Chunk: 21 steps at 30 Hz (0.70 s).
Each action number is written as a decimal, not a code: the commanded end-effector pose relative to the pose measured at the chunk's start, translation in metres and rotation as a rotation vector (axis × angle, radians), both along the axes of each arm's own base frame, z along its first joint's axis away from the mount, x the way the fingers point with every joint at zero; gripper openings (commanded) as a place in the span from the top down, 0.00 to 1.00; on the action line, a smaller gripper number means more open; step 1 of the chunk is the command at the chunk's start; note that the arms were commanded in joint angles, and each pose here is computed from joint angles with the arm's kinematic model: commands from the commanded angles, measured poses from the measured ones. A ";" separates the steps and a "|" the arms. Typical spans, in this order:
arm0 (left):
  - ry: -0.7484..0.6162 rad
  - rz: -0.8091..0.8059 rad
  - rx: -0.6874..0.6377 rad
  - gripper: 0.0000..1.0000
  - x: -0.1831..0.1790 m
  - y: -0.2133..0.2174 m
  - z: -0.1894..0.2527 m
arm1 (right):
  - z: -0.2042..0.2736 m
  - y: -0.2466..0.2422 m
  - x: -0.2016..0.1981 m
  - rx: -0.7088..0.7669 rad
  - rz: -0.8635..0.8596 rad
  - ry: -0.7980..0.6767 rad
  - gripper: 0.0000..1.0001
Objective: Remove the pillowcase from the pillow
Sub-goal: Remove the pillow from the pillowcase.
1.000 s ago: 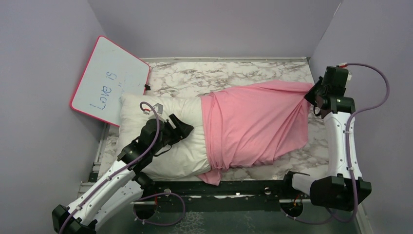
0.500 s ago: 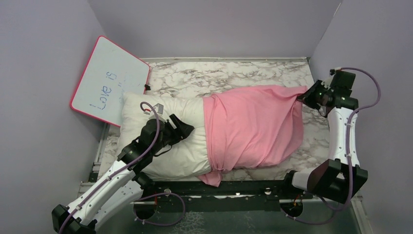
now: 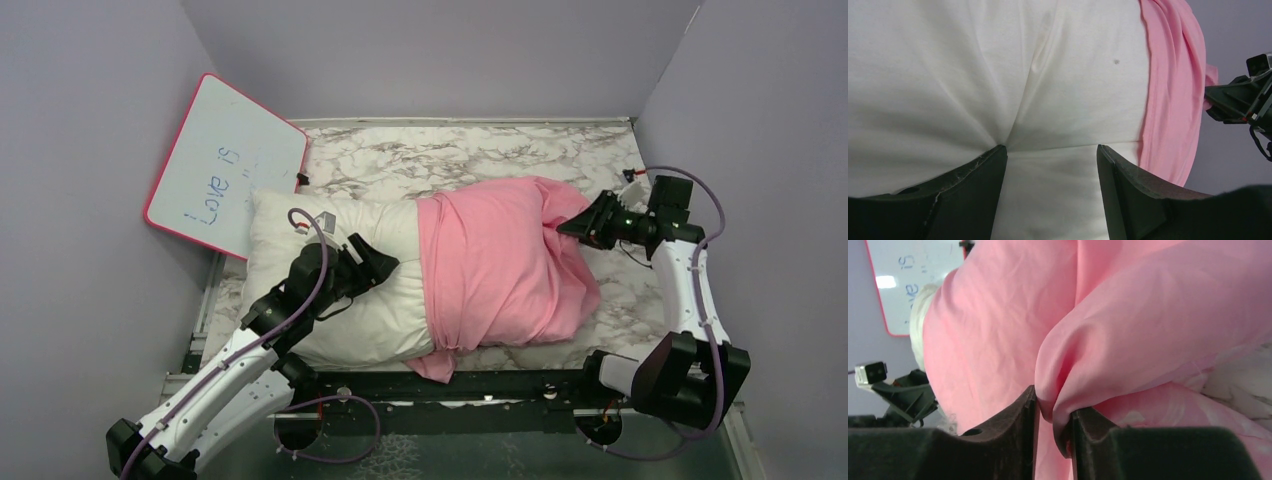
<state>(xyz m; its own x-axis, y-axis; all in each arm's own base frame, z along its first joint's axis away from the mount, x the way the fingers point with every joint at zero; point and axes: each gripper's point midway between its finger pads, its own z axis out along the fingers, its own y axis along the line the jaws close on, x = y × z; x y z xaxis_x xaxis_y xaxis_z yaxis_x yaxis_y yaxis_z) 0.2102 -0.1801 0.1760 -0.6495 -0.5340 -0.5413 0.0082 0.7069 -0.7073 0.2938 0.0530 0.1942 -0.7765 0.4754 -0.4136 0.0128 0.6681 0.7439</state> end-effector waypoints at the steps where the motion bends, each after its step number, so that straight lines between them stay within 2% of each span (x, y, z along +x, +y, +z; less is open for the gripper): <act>1: 0.221 -0.001 0.210 0.29 -0.031 0.029 -0.068 | 0.001 0.026 -0.019 0.078 0.107 -0.034 0.63; 7: 0.224 -0.009 0.200 0.28 -0.032 0.027 -0.070 | -0.006 0.055 -0.035 0.073 0.215 -0.029 0.30; 11: 0.226 -0.027 0.200 0.28 -0.032 0.024 -0.070 | -0.012 0.077 -0.035 0.032 0.268 0.000 0.27; 13: 0.228 -0.031 0.199 0.29 -0.032 0.023 -0.070 | -0.017 0.077 -0.031 0.019 0.254 0.014 0.33; 14: 0.228 -0.032 0.198 0.28 -0.033 0.023 -0.070 | -0.019 0.075 -0.027 -0.004 0.232 0.013 0.41; 16: 0.225 -0.030 0.189 0.28 -0.033 0.023 -0.069 | -0.023 0.058 -0.016 -0.097 0.129 0.024 0.68; 17: 0.221 -0.029 0.185 0.28 -0.034 0.024 -0.068 | -0.024 0.047 -0.011 -0.157 0.066 0.028 0.79; 21: 0.215 -0.023 0.178 0.28 -0.035 0.025 -0.069 | -0.005 -0.002 0.012 -0.366 -0.179 -0.006 0.98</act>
<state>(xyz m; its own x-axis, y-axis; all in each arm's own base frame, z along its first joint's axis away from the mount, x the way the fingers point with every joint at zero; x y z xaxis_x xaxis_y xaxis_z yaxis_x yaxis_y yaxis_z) 0.2106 -0.1821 0.1773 -0.6525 -0.5297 -0.5419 0.0172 0.7046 -0.7094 0.2709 0.1073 0.1626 -0.8544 0.3365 -0.3961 -0.0112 0.7500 0.6613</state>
